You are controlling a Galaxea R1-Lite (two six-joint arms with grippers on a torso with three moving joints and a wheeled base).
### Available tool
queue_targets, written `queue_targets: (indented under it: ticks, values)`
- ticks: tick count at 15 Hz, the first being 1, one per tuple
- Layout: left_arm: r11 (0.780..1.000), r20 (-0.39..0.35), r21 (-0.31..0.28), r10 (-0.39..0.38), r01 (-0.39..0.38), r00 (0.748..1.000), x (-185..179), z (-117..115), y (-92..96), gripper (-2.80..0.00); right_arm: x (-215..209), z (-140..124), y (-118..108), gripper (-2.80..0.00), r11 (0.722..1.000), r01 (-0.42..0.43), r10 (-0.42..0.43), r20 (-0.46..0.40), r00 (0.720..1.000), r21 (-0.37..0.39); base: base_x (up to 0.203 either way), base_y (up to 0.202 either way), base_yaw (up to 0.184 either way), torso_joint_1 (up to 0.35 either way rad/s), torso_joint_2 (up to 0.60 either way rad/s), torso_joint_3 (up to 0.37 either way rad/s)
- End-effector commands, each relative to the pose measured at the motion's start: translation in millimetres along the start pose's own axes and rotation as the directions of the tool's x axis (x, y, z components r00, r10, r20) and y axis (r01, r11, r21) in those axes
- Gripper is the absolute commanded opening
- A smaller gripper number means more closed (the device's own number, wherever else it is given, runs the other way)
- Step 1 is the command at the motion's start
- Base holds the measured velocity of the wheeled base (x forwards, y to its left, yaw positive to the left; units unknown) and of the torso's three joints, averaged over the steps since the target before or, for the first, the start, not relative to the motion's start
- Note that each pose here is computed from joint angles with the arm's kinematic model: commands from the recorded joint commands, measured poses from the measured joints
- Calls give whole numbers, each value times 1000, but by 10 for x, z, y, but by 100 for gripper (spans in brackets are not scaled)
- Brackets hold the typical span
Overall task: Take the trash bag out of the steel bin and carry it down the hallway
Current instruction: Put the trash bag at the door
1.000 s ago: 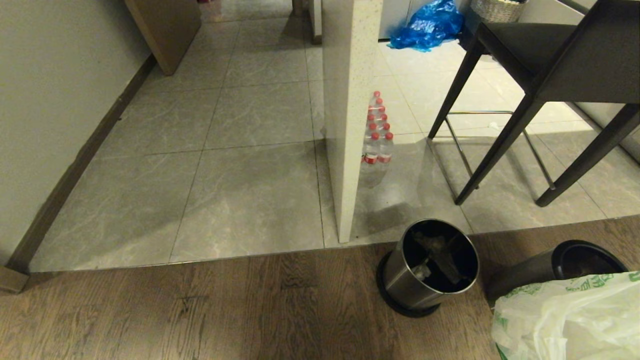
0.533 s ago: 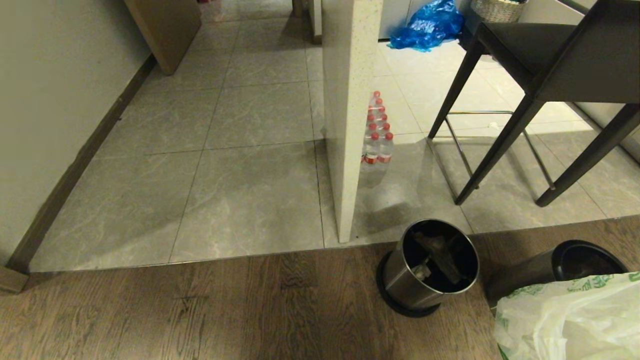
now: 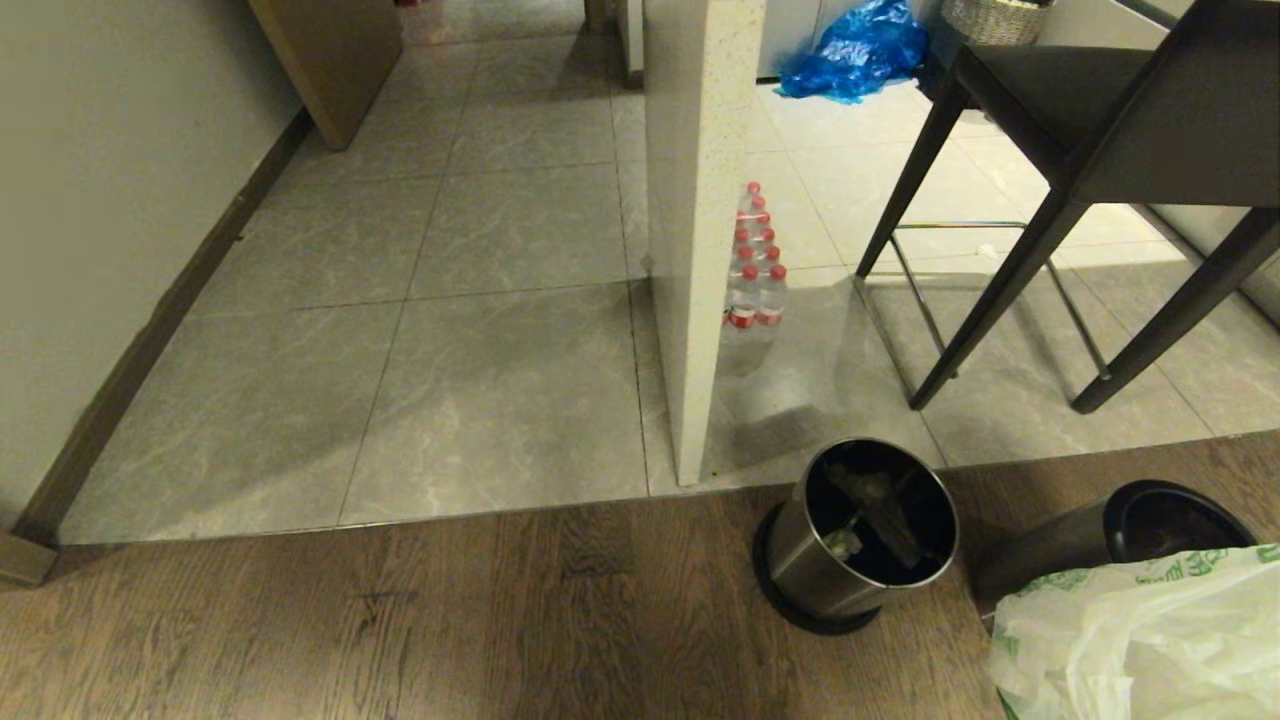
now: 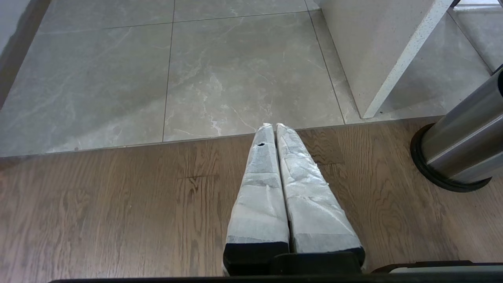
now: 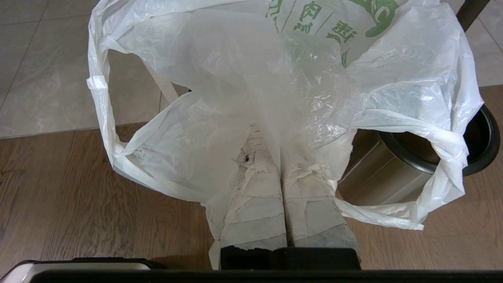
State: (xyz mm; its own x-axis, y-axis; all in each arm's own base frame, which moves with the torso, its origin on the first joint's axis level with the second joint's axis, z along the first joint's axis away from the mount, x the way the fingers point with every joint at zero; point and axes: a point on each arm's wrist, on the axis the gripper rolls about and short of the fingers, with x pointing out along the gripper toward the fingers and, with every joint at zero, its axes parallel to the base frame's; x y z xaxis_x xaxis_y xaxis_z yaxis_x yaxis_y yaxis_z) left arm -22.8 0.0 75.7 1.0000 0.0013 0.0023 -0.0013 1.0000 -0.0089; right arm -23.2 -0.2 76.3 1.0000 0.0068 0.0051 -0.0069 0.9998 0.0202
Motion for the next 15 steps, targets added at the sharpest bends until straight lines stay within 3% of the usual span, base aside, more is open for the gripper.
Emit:
queue_targets:
  ticks: [1,15]
  values:
    - [1000,2,0,0,0,1000,-1,0,0,-280,2,0,0,-280,1000,0,0,-2,1000,1,0,0,0,0,0,0]
    - [1000,2,0,0,0,1000,-1,0,0,-280,2,0,0,-280,1000,1,-1,-2,1000,1,0,0,0,0,0,0]
